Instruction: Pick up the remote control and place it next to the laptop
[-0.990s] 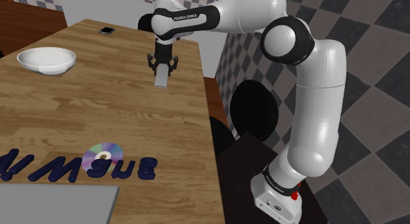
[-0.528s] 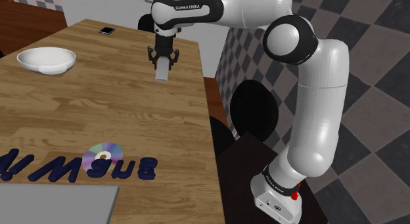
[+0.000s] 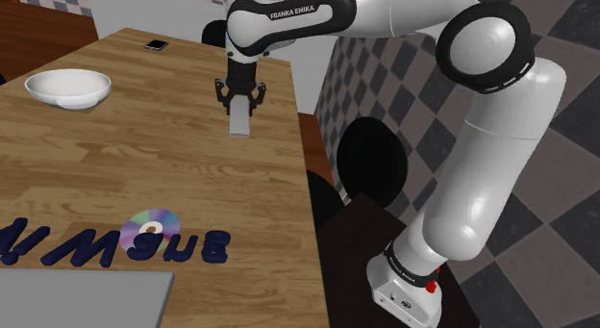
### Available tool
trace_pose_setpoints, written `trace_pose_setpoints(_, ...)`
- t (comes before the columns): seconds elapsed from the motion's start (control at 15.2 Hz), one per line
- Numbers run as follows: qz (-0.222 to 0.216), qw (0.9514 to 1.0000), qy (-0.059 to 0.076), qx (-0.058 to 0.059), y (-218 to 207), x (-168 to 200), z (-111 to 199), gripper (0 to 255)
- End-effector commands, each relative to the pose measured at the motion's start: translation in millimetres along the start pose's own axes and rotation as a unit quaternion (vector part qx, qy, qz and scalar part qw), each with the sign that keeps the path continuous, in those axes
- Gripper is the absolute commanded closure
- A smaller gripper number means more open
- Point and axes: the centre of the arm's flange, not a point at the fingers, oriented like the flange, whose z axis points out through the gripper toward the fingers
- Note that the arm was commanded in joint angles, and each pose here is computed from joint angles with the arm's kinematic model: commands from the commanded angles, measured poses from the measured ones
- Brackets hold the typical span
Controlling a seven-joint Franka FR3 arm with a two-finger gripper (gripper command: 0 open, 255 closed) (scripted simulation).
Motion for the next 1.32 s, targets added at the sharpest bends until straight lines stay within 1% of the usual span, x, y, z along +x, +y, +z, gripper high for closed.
trace_pose_setpoints(0.0, 0.0, 1.0, 0.0, 0.0, 0, -23, 2, 255)
trace_pose_setpoints(1.25, 0.0, 1.0, 0.0, 0.0, -10, -274, -1, 255)
